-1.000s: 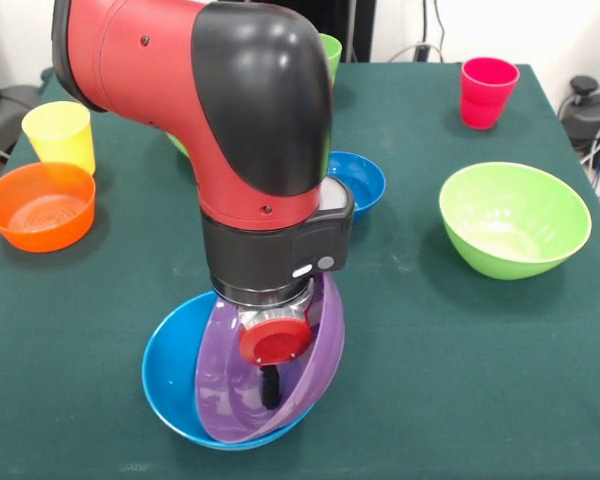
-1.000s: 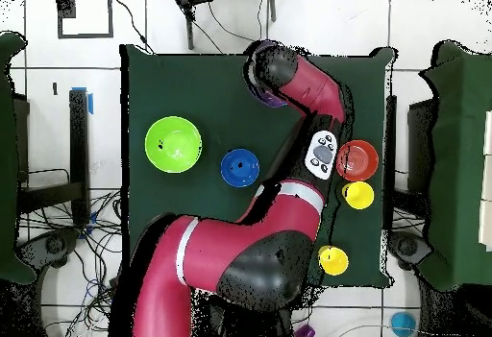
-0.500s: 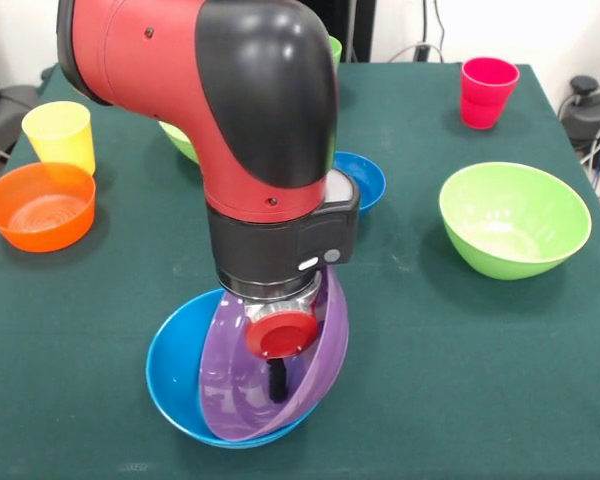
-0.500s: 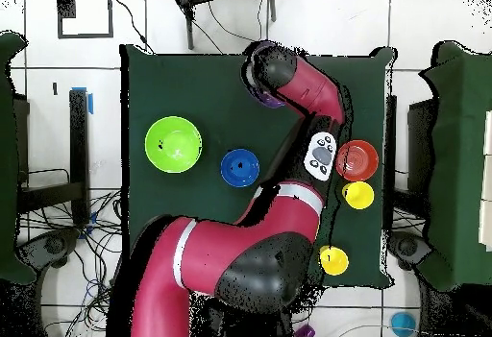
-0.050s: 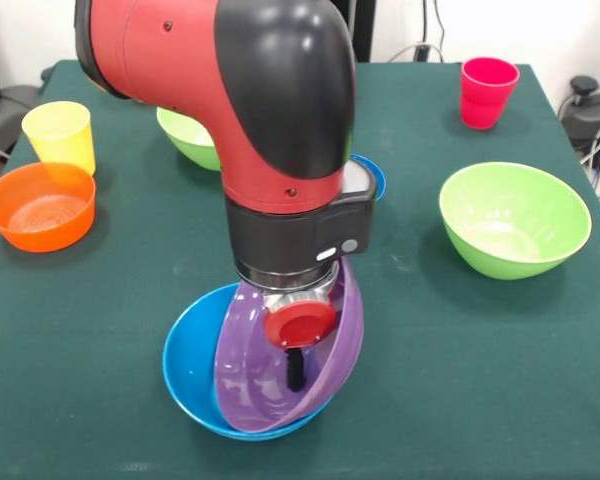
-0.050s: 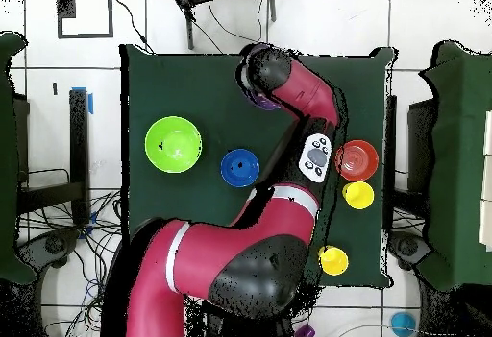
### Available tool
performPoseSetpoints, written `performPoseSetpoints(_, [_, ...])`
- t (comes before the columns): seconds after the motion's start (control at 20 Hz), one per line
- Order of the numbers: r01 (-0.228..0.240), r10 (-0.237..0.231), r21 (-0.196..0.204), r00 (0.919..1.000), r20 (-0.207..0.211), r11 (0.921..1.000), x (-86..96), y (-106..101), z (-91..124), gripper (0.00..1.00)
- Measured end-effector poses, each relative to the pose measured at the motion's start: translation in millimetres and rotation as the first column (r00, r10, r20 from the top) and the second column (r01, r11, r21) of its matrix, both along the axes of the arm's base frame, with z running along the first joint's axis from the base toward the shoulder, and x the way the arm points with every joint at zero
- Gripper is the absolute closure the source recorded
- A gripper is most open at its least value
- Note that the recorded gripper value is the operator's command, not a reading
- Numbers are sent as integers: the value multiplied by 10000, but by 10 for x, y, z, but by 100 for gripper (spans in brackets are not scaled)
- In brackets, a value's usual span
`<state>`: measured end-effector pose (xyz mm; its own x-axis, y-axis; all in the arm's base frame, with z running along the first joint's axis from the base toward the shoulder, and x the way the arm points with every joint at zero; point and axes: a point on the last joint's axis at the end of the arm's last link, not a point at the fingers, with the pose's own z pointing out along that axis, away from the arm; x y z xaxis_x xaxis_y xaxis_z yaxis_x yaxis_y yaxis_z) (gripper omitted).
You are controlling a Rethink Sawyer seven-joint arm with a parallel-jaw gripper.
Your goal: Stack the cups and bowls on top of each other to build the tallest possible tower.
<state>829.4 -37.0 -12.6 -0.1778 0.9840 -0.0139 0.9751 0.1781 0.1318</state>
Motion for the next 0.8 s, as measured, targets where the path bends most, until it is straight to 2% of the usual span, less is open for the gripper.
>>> performPoseSetpoints(0.8, [96, -90, 407, 9999, -139, 9991, -87, 175, 53, 0])
